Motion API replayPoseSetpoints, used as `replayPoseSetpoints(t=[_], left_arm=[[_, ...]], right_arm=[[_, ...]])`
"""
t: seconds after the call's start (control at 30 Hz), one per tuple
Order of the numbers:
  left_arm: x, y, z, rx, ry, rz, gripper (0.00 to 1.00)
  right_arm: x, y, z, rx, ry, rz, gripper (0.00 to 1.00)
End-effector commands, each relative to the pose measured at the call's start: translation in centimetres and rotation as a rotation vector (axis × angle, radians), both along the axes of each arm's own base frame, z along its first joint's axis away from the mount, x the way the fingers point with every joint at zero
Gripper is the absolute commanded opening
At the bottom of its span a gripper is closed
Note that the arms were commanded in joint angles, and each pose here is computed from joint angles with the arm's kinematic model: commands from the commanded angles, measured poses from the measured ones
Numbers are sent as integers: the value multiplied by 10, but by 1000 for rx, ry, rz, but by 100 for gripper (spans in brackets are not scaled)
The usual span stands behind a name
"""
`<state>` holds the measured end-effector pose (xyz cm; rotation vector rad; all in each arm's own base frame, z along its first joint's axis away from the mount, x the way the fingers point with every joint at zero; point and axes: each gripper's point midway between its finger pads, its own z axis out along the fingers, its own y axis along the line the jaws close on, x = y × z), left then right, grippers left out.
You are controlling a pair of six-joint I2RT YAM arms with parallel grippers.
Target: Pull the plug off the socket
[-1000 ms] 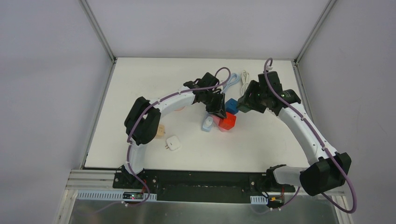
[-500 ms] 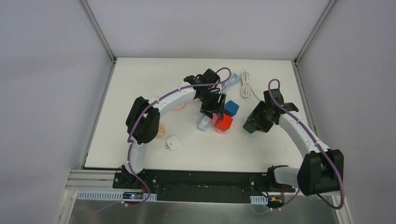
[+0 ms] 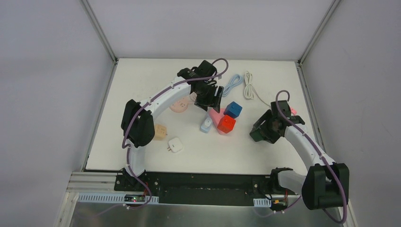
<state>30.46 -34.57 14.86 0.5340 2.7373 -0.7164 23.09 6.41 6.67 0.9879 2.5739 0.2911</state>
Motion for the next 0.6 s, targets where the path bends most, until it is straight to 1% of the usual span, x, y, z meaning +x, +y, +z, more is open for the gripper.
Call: replayPoseSetpoints(t=[0.0,0.2,0.3,0.43,0.57], left_arm=[[20,33,32,70,-139,42,66],[39,46,45,72,-187,102,66],[48,47,50,72,-226,143,67],[61,43,56,45,-263,206,67],[67,39,60,5,-287,254,67]], right_arm=[[-4,-18,12,-69,-9,-71,76],[3,-28,76,-88,-161,-132,89],[1,-31,110,-89,-239,-140,92],[4,-13,152,15,-385,-80,92],[8,14,174,154,-473,-4,93]])
